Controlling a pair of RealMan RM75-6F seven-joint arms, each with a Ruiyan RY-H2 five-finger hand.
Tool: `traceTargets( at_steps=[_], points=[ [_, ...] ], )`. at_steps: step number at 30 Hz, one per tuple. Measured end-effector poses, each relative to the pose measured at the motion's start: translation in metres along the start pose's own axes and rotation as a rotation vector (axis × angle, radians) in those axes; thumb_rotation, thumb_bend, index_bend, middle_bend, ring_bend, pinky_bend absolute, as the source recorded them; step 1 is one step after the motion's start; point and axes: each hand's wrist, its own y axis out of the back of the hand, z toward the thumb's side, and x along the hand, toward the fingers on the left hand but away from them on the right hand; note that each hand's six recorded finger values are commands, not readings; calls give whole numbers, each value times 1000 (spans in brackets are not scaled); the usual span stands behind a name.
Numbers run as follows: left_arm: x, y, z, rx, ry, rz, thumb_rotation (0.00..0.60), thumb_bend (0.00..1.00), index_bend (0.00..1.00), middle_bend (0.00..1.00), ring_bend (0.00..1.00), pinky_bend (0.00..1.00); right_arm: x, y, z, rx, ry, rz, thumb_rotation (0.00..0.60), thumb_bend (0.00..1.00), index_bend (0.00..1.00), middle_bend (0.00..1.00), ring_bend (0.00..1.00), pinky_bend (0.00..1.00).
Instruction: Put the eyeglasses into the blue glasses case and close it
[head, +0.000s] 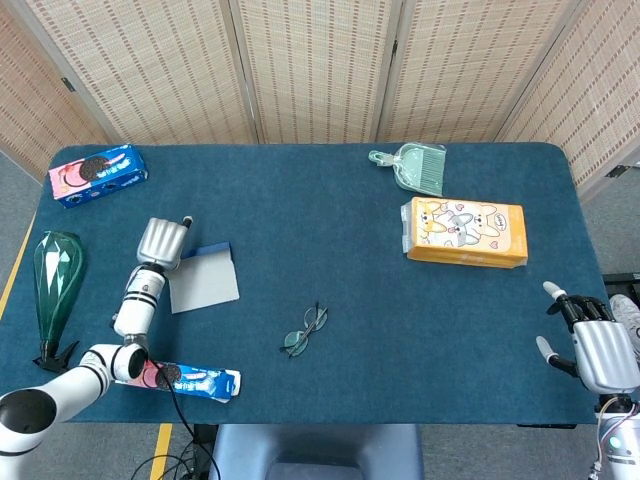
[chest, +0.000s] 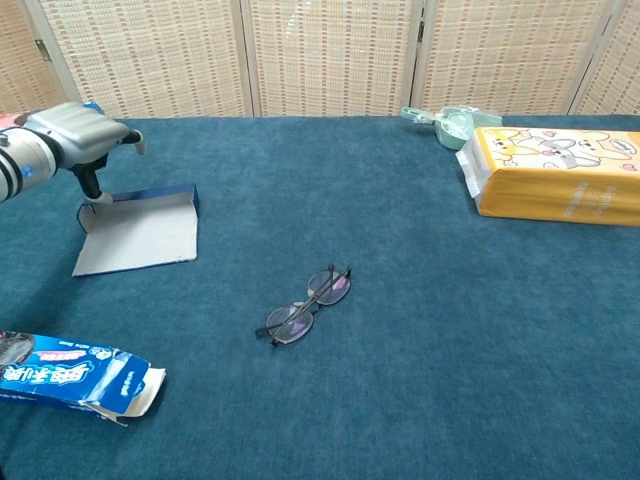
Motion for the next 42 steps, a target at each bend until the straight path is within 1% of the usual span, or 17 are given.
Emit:
traceTargets(
  at_steps=[5, 10, 15, 19, 22, 26, 28, 31, 33, 36, 38, 42],
  points=[
    [12, 9, -2, 20, 32, 53, 600, 251, 242, 1000, 979, 1000, 0, 0, 0, -1, -3, -1, 600, 298, 119, 409, 284, 211],
    [18, 15, 1, -34, 40, 63, 600, 251, 237, 1000, 979, 1000, 2, 0, -2, -5, -6, -4, 600, 298, 119, 410, 285, 211],
    [10, 12, 12, -91, 0, 38, 600, 251, 227, 1000, 974, 1000, 2, -1, -3, -8, -7, -3, 600, 298, 119, 411, 287, 211],
    [-5, 13, 26, -166, -57, 14, 600, 251, 228, 1000, 971, 1000, 2, -1, -3, -10, -3, -2, 600, 298, 119, 411, 288, 211],
    [-23, 19, 39, -230, -128, 5, 600, 251, 229, 1000, 971, 1000, 2, -1, -3, -8, -2, -1, 600, 298, 119, 411, 288, 211],
    [-55, 37, 56, -293, -275, 21, 600, 253, 245, 1000, 974, 1000, 1, -2, 0, -9, 7, 0, 600, 297, 119, 411, 291, 211],
    [-68, 45, 61, -310, -339, 35, 600, 293, 255, 1000, 979, 1000, 0, -3, 2, -10, 13, 4, 600, 298, 119, 411, 293, 211],
    [-89, 60, 70, -340, -451, 39, 600, 424, 267, 1000, 982, 1000, -1, -3, 4, -9, 19, 6, 600, 298, 119, 411, 296, 211],
    [-103, 67, 78, -359, -525, 23, 600, 502, 273, 1000, 984, 1000, -1, -3, 4, -7, 19, 6, 600, 298, 119, 411, 298, 216],
    [-119, 76, 89, -357, -616, -13, 600, 562, 274, 1000, 984, 1000, -1, -3, 4, -5, 14, 7, 600, 298, 119, 411, 300, 222],
    [-127, 79, 99, -345, -665, -38, 600, 578, 265, 1000, 984, 1000, -1, -3, 3, -4, 11, 10, 600, 298, 119, 411, 301, 222],
    [-136, 81, 116, -347, -730, -93, 600, 584, 240, 1000, 984, 1000, -1, -3, 3, -3, 6, 12, 600, 298, 119, 411, 304, 222]
  ],
)
